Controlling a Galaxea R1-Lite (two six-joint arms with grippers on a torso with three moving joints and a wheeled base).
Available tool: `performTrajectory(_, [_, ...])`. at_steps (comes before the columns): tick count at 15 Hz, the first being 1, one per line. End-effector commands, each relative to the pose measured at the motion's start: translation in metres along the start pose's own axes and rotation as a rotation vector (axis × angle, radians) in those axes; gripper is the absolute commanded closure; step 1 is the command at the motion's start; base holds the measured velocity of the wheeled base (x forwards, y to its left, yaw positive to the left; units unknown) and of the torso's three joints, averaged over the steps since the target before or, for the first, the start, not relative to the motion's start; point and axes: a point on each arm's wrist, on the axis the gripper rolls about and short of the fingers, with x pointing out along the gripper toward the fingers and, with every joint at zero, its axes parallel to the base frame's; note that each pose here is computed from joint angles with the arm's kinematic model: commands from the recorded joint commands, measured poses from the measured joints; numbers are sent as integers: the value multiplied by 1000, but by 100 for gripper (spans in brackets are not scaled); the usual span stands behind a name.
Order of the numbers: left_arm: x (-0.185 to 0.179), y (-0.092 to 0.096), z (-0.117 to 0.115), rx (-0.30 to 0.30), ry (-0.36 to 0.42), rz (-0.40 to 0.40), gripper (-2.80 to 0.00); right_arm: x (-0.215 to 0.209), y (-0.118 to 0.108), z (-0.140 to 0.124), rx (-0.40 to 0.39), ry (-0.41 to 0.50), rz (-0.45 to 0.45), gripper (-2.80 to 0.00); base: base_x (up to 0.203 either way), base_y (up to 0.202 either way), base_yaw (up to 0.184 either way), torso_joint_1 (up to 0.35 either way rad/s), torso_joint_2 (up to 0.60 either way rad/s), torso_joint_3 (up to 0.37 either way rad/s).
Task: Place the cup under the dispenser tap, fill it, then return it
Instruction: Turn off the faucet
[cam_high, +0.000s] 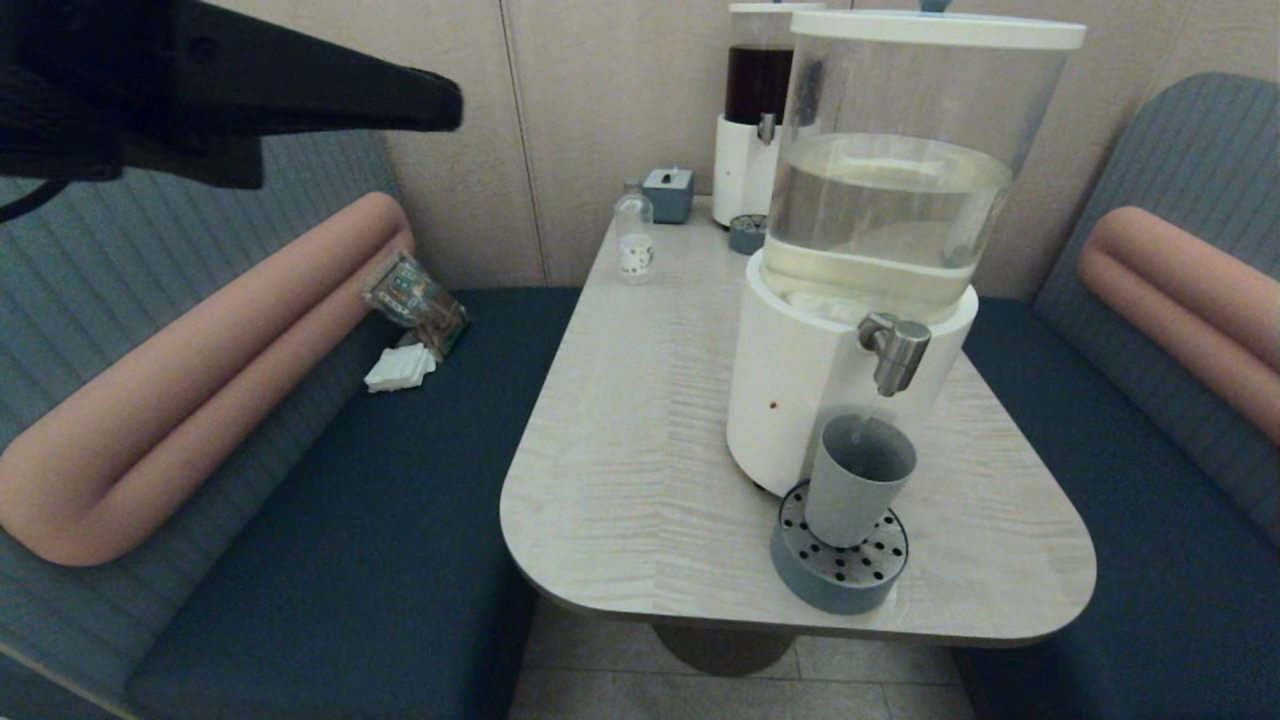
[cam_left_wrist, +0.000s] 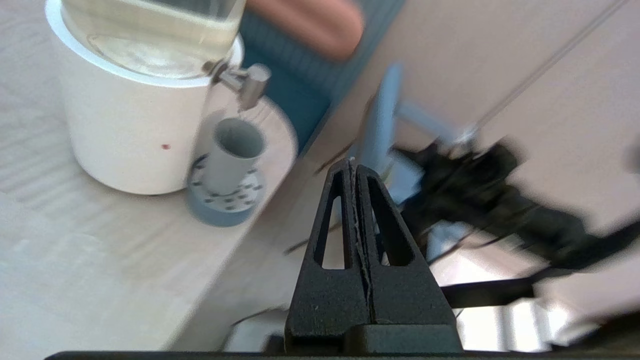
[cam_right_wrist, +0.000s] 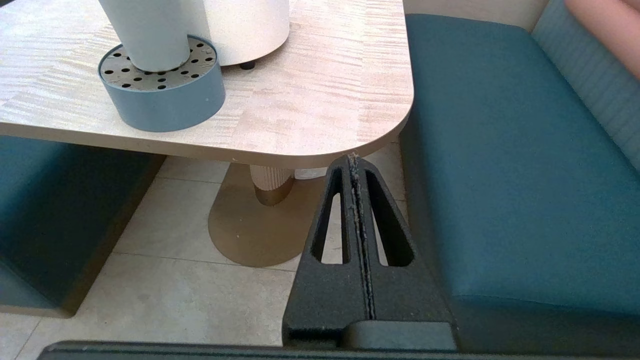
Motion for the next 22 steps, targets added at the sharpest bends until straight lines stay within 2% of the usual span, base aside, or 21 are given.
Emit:
performTrajectory(1, [42, 31, -4, 26, 93, -8, 0, 0, 0, 0, -1, 2, 0, 0, 0, 0, 0, 0, 0, 0])
performTrajectory(3, [65, 39, -11, 114, 159, 32, 0, 0, 0, 0, -1, 2, 0, 0, 0, 0, 0, 0, 0, 0])
performTrajectory(5, [86, 46, -23, 150, 254, 78, 0, 0, 0, 0, -1, 3, 0, 0, 0, 0, 0, 0, 0, 0])
performTrajectory(7, [109, 57, -27, 187, 291, 133, 0, 0, 0, 0, -1, 2, 0, 0, 0, 0, 0, 0, 0, 0])
performTrajectory(8, [118, 61, -25, 229, 262, 149, 0, 0, 0, 0, -1, 2, 0, 0, 0, 0, 0, 0, 0, 0])
performTrajectory(10, [135, 68, -24, 275, 211, 143, 0, 0, 0, 0, -1, 2, 0, 0, 0, 0, 0, 0, 0, 0])
performTrajectory(13, [169, 66, -33, 287, 187, 75, 0, 0, 0, 0, -1, 3, 0, 0, 0, 0, 0, 0, 0, 0])
performTrajectory(16, [197, 68, -50, 282, 179, 51, 0, 0, 0, 0, -1, 2, 0, 0, 0, 0, 0, 0, 0, 0])
performTrajectory(20, [216, 83, -75, 326, 113, 68, 0, 0, 0, 0, -1, 2, 0, 0, 0, 0, 0, 0, 0, 0])
performTrajectory(22, [217, 85, -84, 369, 23, 73, 0, 0, 0, 0, -1, 3, 0, 0, 0, 0, 0, 0, 0, 0])
